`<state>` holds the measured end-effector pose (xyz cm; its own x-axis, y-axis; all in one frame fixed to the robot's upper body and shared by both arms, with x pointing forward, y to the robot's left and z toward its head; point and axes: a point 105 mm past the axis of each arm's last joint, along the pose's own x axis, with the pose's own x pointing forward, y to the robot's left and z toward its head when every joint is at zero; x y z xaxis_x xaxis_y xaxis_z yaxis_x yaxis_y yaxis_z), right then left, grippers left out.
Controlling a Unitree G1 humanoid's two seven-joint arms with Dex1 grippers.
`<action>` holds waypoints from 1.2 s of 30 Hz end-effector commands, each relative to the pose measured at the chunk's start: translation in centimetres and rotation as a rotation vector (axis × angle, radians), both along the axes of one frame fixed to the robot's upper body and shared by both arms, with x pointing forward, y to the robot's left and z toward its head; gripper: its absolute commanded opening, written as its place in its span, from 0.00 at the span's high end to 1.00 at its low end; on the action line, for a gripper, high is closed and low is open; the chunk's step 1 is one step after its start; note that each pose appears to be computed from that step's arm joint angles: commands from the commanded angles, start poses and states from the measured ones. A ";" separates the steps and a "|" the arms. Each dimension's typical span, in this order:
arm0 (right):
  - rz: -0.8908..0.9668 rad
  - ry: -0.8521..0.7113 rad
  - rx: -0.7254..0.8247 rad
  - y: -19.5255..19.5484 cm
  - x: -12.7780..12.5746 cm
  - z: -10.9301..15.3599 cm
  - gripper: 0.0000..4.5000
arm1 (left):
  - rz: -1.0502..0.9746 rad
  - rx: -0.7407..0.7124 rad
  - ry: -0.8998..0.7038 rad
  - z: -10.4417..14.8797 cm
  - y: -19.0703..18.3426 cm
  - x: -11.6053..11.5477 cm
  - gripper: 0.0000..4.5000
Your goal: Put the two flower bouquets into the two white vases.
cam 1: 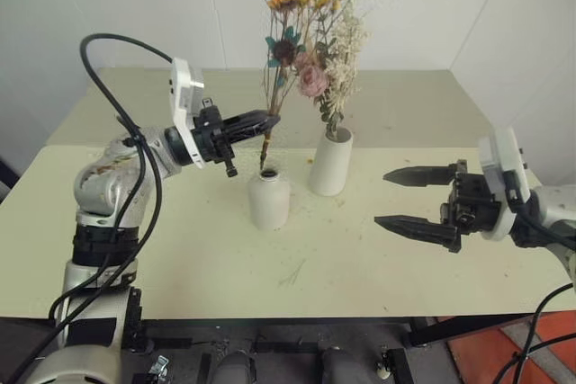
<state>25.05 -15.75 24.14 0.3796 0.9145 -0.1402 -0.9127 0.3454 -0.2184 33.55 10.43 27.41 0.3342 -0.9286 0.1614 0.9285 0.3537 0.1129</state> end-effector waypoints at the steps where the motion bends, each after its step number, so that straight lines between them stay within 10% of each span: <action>1: -0.009 -0.054 0.002 -0.2 -0.4 1.3 0.00 | 0.002 0.009 -0.025 -0.1 -0.2 -0.2 1.00; 6: -0.024 -0.056 0.014 -0.2 -0.4 1.2 0.00 | 0.043 0.065 0.035 -2.3 0.1 0.2 0.95; 20: -0.037 -0.060 0.014 -0.3 0.0 1.3 0.00 | 0.142 0.086 0.071 -3.2 2.2 -0.1 0.01; 36: -0.115 0.015 -0.035 -3.0 0.7 -0.2 0.00 | 0.198 0.419 0.097 -2.3 11.7 -9.6 0.01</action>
